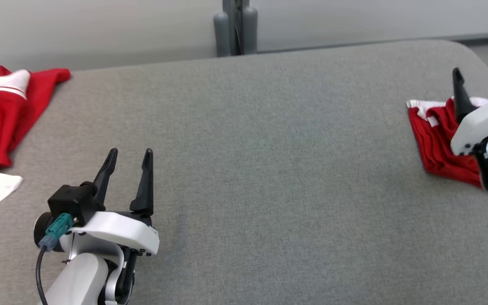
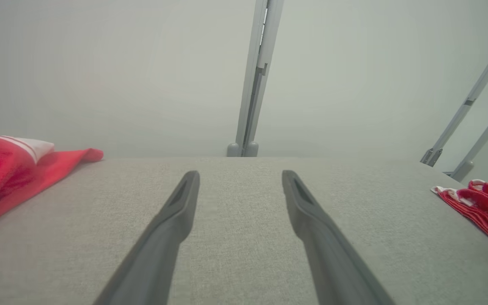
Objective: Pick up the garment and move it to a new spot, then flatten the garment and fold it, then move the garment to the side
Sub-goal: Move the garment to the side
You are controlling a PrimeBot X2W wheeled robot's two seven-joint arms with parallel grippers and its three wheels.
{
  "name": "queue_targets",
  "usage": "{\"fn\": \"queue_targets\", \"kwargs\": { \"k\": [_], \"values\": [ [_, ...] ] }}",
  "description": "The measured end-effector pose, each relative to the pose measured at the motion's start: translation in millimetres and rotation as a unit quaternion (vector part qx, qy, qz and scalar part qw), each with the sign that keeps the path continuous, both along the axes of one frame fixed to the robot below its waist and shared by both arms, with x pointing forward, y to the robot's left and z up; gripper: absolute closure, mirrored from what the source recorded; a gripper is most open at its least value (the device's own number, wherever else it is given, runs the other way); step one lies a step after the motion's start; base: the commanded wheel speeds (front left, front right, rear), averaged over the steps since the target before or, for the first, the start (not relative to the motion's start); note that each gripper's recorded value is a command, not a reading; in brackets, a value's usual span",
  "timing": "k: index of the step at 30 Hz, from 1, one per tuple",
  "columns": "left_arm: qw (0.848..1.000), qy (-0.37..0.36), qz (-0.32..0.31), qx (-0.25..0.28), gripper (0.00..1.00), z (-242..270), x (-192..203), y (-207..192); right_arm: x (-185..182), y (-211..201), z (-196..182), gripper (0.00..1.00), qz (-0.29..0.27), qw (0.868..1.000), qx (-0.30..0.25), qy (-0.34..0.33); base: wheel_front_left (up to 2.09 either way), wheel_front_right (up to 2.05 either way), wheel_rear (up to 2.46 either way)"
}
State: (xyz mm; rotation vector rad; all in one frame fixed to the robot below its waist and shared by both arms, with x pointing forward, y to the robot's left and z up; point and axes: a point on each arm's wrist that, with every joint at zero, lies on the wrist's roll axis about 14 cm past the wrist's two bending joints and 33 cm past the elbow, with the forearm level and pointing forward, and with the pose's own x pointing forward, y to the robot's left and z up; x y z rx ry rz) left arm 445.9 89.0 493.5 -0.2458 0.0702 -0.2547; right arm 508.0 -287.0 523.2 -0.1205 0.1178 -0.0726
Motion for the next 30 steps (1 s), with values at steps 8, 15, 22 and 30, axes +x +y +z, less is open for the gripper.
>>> {"fn": "queue_targets", "kwargs": {
  "k": [8,15,22,30],
  "values": [
    [0.998,-0.002,0.055,0.001,0.00,3,-21,36,-23,45,14,0.00,0.034,0.995,0.065,-0.067,0.00,0.00,0.00],
    [0.995,0.000,0.098,0.002,0.00,1,-44,66,-57,86,11,0.00,0.060,0.988,0.098,-0.099,0.00,0.00,0.00],
    [0.994,0.012,0.113,0.000,0.00,-9,-63,74,-85,105,10,0.00,0.065,0.985,0.122,-0.099,0.00,0.00,0.00],
    [0.993,0.021,0.119,0.008,0.00,-17,-76,77,-115,116,-6,0.00,0.073,0.981,0.164,-0.075,0.00,0.00,0.00]
  ]
}}
